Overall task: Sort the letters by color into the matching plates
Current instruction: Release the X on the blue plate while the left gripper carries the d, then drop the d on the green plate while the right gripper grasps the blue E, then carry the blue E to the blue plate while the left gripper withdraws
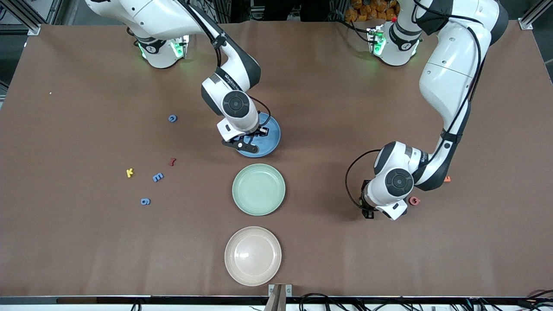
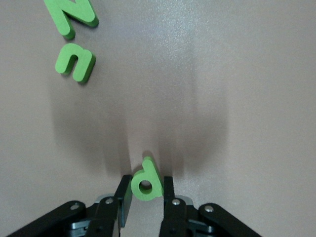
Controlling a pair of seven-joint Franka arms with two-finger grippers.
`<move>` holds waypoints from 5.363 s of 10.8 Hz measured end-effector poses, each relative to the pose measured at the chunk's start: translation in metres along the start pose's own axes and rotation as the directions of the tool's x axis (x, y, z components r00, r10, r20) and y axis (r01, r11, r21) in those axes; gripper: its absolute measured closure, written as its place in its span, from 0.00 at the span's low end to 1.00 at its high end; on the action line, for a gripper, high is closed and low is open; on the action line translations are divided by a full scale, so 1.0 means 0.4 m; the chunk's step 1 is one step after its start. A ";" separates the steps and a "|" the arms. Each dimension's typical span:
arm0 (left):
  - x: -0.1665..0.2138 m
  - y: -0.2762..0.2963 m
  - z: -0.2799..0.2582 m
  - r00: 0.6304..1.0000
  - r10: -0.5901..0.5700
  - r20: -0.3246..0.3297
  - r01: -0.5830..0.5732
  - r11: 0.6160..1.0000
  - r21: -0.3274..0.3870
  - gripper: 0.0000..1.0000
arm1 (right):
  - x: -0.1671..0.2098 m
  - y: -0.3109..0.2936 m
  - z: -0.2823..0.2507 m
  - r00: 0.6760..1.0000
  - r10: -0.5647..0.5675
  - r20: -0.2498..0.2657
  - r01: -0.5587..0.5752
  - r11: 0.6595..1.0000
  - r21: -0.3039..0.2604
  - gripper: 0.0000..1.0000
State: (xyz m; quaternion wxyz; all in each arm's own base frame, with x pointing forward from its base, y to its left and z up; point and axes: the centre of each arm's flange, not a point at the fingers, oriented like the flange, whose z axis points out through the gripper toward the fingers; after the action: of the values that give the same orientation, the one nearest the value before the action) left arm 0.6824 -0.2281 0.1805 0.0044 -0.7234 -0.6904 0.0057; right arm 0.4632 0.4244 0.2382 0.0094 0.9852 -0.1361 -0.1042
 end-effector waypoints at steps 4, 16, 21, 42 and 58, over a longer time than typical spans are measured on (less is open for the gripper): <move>-0.035 -0.003 -0.015 0.998 0.054 -0.035 -0.055 0.998 -0.027 0.70 | 0.023 0.027 -0.016 1.000 0.014 -0.010 -0.014 1.000 0.007 0.15; -0.556 -0.179 -0.173 0.961 0.270 0.065 -0.246 0.936 -0.254 0.70 | 0.520 0.718 -0.077 0.925 -0.345 -0.163 0.336 0.939 -0.077 0.13; -0.639 -0.202 -0.221 0.937 0.318 0.145 -0.240 0.887 -0.394 0.70 | 0.546 0.751 0.053 0.717 -0.692 -0.090 0.674 0.720 -0.166 0.10; -0.204 -0.034 -0.241 0.924 0.346 -0.163 -0.367 0.921 -0.128 0.00 | 0.550 0.713 0.010 0.604 -0.789 -0.117 0.773 0.615 -0.155 0.59; 0.183 -0.204 -0.165 1.000 -0.008 -0.021 0.008 1.000 0.002 0.00 | -0.044 0.028 0.031 0.931 -0.354 -0.092 0.358 0.933 0.030 0.30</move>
State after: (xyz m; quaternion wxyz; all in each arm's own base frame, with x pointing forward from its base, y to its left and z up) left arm 0.6053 -0.1511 0.2474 0.0122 -0.7206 -0.6933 -0.0012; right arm 0.4412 0.4183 0.2302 -0.0264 0.9970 0.0426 -0.0588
